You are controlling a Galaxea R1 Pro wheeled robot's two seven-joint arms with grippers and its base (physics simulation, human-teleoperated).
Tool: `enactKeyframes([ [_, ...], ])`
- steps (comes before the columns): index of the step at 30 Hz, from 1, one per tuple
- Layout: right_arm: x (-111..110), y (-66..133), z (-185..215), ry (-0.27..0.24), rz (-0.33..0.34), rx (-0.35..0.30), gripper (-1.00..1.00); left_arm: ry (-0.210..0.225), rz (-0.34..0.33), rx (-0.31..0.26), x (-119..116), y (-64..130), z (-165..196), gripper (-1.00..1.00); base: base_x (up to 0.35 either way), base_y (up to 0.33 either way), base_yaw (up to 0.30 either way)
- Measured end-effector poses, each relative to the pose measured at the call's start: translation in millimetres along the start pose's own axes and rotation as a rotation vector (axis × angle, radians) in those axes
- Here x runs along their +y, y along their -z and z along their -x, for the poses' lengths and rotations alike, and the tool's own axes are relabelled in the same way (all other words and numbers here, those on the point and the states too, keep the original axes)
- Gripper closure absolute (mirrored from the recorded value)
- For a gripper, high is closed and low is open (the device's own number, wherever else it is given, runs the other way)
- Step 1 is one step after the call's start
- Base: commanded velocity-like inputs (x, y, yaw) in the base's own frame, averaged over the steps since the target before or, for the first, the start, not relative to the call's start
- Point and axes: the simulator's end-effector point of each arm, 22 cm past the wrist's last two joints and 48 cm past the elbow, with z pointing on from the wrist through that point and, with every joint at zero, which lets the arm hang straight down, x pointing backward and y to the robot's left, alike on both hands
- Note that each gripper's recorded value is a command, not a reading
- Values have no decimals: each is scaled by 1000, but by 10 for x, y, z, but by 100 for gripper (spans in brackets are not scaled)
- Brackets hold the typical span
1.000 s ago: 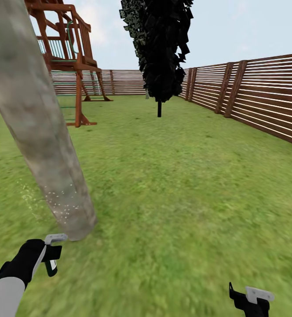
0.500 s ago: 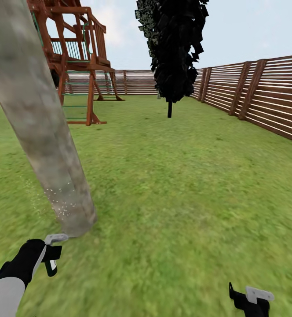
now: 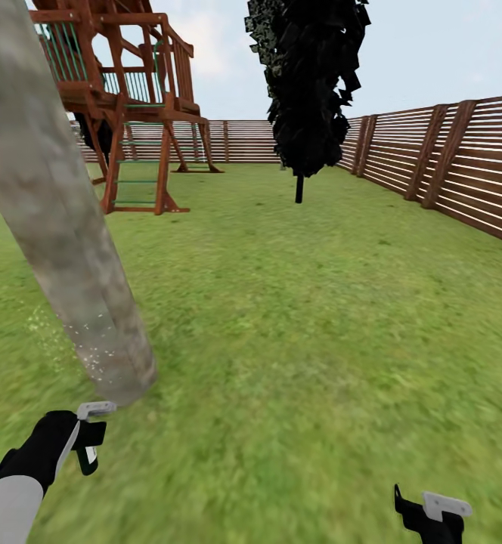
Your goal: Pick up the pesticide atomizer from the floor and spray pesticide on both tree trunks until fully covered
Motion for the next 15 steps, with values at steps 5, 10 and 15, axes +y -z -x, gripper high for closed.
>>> enactKeyframes([
  [5,7,2,-1,-1,1,0,-100,0,1,0,2,1,1,100,178,-241,20],
  [10,9,1,0,-1,1,0,-100,0,1,0,2,1,0,100,193,-226,223],
  [15,9,1,0,-1,1,0,-100,0,2,0,5,1,0,100,174,-229,276],
])
